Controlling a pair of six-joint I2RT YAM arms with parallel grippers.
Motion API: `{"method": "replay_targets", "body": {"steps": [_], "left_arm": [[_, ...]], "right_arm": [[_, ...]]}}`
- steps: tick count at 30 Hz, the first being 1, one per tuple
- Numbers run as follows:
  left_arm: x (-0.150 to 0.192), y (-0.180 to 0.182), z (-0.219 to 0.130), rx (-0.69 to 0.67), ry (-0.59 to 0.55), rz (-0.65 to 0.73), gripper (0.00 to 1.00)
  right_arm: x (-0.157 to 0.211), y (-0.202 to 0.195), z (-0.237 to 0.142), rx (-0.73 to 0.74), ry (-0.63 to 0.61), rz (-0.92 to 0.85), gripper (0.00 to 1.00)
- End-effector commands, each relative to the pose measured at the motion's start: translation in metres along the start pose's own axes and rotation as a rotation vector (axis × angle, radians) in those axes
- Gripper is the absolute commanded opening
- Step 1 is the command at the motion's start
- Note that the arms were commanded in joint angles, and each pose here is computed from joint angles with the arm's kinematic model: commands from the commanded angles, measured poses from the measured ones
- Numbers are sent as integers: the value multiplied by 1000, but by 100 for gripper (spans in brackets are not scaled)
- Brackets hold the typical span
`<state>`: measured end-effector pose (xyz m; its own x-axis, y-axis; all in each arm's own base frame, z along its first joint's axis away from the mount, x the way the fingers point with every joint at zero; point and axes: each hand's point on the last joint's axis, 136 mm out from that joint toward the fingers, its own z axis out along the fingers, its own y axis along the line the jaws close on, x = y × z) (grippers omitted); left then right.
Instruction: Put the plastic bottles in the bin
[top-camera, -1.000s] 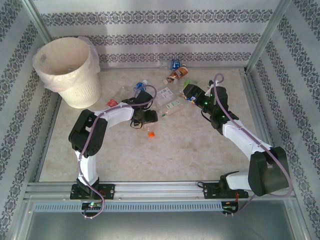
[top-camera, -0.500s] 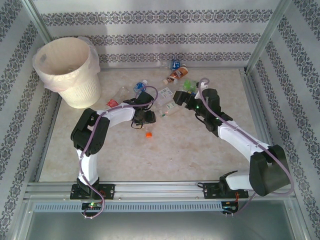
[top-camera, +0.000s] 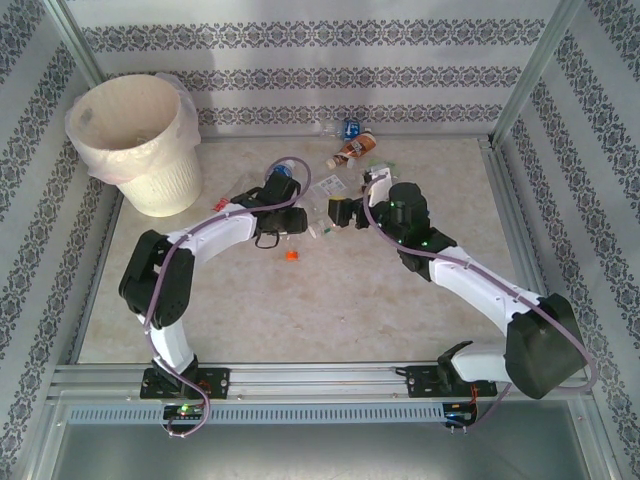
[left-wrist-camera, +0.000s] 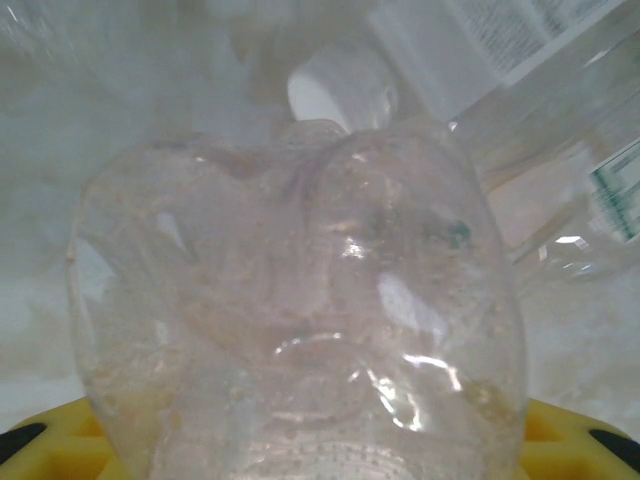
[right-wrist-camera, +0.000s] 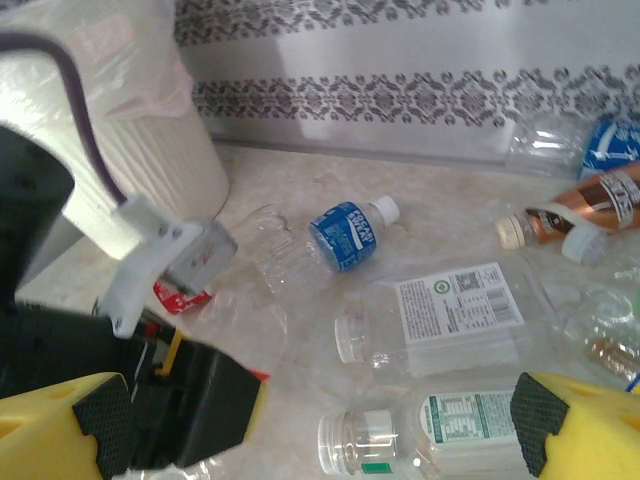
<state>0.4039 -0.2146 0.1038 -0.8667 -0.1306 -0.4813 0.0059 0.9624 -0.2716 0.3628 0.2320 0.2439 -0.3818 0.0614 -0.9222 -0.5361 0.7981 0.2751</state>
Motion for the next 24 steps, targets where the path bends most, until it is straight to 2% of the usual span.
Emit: {"method": "replay_targets", "body": {"steps": [1,6,12,18,24], "left_arm": [[-42,-5,-29,29,-131,12,50],[-78,-9,-57,65,-226,-5,49],[-123,-7,-94,87,-358,-25,49],[-168,11,-133,13,-509,-13,49],[-214,43,-177,-101,-669,-12,49]], "right_arm": [[-11,14,-6,-26,-51,-145,98],[-8,30,-3,-62,-43,-227,98],[-9,38,1,-82,-42,-228,98],[-13,40,6,-69,-58,-220,98],[-16,36,7,-33,-67,-214,98]]}}
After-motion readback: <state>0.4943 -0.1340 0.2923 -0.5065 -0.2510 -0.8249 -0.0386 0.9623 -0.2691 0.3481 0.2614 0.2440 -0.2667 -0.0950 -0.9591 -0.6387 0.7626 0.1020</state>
